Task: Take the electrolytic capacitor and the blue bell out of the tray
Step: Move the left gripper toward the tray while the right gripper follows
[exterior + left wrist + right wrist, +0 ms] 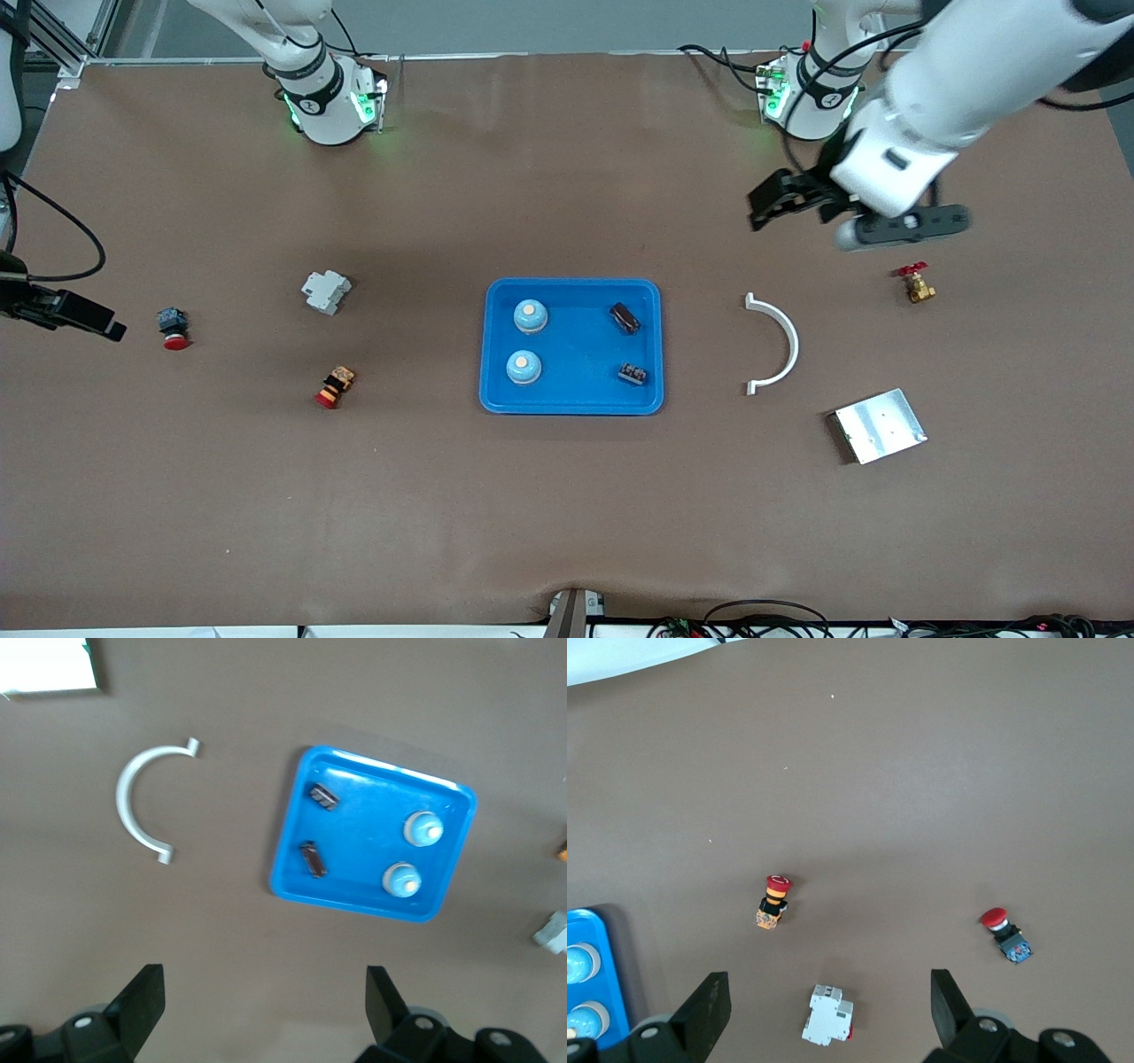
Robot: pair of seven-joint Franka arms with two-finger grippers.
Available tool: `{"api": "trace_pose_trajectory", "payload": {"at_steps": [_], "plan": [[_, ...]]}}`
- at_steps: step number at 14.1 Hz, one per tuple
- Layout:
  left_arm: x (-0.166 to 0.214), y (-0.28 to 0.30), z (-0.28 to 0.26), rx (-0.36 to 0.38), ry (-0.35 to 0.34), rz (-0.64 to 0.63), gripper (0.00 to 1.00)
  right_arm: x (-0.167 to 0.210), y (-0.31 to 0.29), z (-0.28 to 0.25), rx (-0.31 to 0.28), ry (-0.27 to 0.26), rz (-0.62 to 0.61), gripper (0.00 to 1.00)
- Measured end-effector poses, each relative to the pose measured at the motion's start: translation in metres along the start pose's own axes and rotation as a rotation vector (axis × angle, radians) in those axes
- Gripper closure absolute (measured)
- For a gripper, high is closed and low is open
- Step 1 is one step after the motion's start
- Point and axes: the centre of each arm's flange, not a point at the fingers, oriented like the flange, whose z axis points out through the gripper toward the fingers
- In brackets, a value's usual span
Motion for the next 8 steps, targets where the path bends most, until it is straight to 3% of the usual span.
{"api": "trace_pose_trajectory", "payload": {"at_steps": [4,8], "plan": [[-0.007,0.056,0.061,-0.025,-0.004,-0.13,0.0,0.002,-0.036,0.019,0.006,-0.005,-0.056,0.0],[-0.01,0.085,0.126,0.025,-0.016,-0.221,0.0,-0.001,-0.054,0.084,0.007,-0.004,-0.083,0.0]]}}
